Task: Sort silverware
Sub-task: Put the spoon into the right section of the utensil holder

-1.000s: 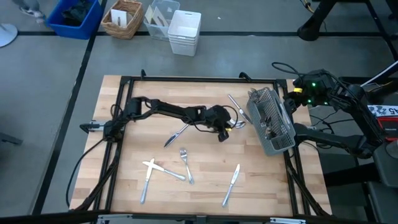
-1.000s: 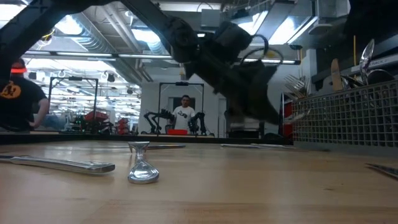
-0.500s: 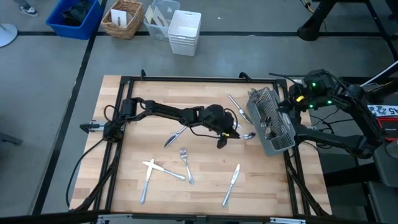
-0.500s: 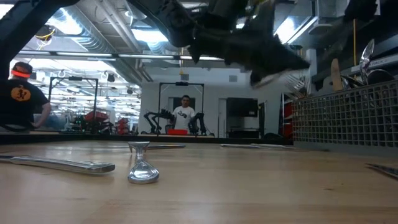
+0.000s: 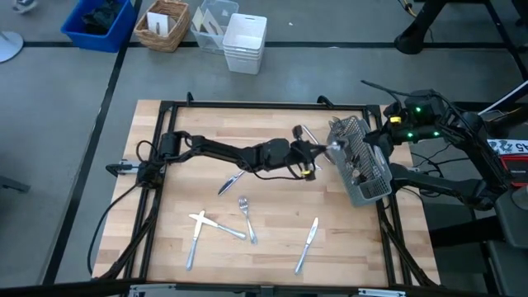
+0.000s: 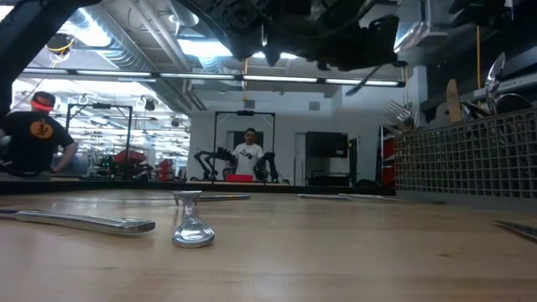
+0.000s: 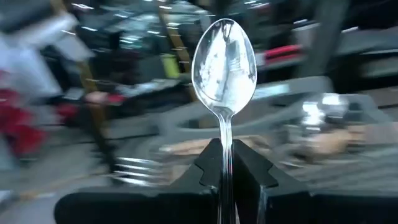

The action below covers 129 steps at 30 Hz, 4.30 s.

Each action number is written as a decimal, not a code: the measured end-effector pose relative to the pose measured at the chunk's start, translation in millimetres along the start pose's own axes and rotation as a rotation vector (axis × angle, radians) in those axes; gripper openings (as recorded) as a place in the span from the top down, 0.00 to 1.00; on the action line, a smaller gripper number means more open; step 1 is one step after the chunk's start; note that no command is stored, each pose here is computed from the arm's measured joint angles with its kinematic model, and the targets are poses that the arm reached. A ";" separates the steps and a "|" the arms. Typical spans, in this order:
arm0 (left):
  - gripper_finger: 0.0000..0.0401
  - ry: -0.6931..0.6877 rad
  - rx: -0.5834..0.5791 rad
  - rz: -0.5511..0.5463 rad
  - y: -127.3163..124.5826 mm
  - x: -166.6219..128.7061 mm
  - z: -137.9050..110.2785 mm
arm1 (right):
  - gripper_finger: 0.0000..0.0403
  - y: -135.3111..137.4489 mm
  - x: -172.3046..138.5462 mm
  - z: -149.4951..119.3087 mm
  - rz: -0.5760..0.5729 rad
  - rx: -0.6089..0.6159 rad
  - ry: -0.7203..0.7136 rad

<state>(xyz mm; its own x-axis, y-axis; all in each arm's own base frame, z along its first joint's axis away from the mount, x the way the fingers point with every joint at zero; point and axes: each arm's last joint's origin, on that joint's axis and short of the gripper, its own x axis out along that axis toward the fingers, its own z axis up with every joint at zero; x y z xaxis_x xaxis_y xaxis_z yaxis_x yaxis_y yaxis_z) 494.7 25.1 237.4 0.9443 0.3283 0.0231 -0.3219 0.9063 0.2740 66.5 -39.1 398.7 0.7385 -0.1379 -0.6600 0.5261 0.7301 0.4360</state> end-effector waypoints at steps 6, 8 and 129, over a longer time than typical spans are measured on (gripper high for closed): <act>0.98 -0.011 0.079 0.088 3.3 2.5 12.0 | 0.69 1.6 -0.2 5.3 0.016 0.028 -0.053; 0.98 -0.014 0.077 0.090 3.8 2.9 13.5 | 0.69 2.8 -0.1 8.9 0.032 0.028 -0.084; 0.71 0.258 -0.016 -0.160 -17.6 -4.5 -11.9 | 0.99 21.7 -77.2 -10.7 -0.153 -0.631 -0.077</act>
<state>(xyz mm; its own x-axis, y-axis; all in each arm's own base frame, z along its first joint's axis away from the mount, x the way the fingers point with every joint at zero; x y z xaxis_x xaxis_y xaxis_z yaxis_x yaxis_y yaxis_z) 495.3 10.9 221.1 0.9349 0.2364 -0.2648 -0.1737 0.9553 0.2393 16.4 -5.4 452.6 0.7156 -0.3019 -0.6298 0.2962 0.9478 -0.1178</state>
